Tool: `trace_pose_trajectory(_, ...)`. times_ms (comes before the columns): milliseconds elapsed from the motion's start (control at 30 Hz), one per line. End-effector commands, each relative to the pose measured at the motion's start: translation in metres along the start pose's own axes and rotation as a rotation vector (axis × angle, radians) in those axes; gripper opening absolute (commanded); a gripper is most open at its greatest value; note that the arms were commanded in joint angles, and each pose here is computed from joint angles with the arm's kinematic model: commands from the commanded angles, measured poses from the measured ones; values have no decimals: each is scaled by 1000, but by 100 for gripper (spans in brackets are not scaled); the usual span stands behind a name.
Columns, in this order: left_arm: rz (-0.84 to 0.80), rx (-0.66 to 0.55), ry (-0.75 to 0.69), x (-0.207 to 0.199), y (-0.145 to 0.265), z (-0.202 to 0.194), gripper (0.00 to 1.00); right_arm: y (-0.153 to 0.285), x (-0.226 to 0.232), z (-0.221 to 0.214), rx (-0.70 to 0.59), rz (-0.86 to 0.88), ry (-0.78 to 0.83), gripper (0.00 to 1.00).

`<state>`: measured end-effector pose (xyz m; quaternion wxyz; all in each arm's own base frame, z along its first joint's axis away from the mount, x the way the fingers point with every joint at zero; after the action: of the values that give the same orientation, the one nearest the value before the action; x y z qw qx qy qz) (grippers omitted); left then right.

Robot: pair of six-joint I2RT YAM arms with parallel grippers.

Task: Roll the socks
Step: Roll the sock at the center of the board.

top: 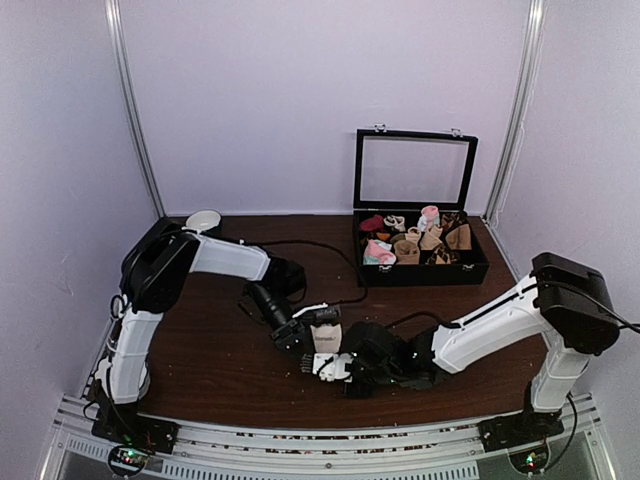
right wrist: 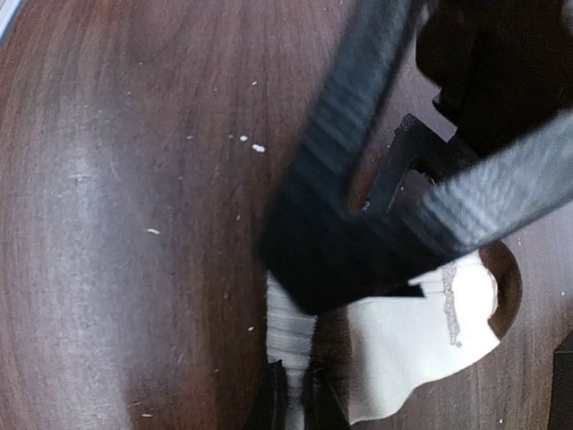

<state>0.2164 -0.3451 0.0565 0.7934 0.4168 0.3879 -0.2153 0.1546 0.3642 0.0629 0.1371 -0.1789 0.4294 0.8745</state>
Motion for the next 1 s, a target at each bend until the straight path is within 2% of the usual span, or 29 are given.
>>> trace_pose_trajectory(0,217,105,-114,14,15,-16,98,-13,2,-35,155,183,-196,2)
trace_pose_trajectory(167,340,83,-236,4,29,-22,98,-15,-26,-29,96,410,-585,0)
trace_pose_trajectory(267,397,63,-292,-5,34,-28,98,-16,-30,-21,60,550,-722,0)
trace_pose_trajectory(400,417,22,-352,-16,38,-27,98,-18,-33,-11,40,635,-820,0)
trace_pose_trajectory(500,449,-15,-386,-22,41,-26,98,-28,-36,-15,85,662,-895,0)
trace_pose_trajectory(700,508,-105,-373,-27,50,-23,96,-44,-33,-37,205,585,-944,0)
trace_pose_trajectory(767,521,-139,-396,-34,57,-19,97,-50,-32,-43,252,569,-977,0)
trace_pose_trajectory(867,565,-175,-438,-44,71,-11,96,-53,-29,-42,257,595,-1029,0)
trace_pose_trajectory(967,602,-271,-367,-41,100,-3,98,-54,-28,-45,259,584,-1027,0)
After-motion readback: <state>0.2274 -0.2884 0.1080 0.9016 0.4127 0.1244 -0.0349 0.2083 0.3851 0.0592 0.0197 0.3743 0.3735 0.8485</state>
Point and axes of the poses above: each gripper's point midway between its finger pads, its own y axis back along the fingers, its own x axis along the line the jaws close on, z = x × y, the point moved 5 cm from there along y, back along the fingers, and after that the axes turned 3 degrees about y, right-handed, at the moved point
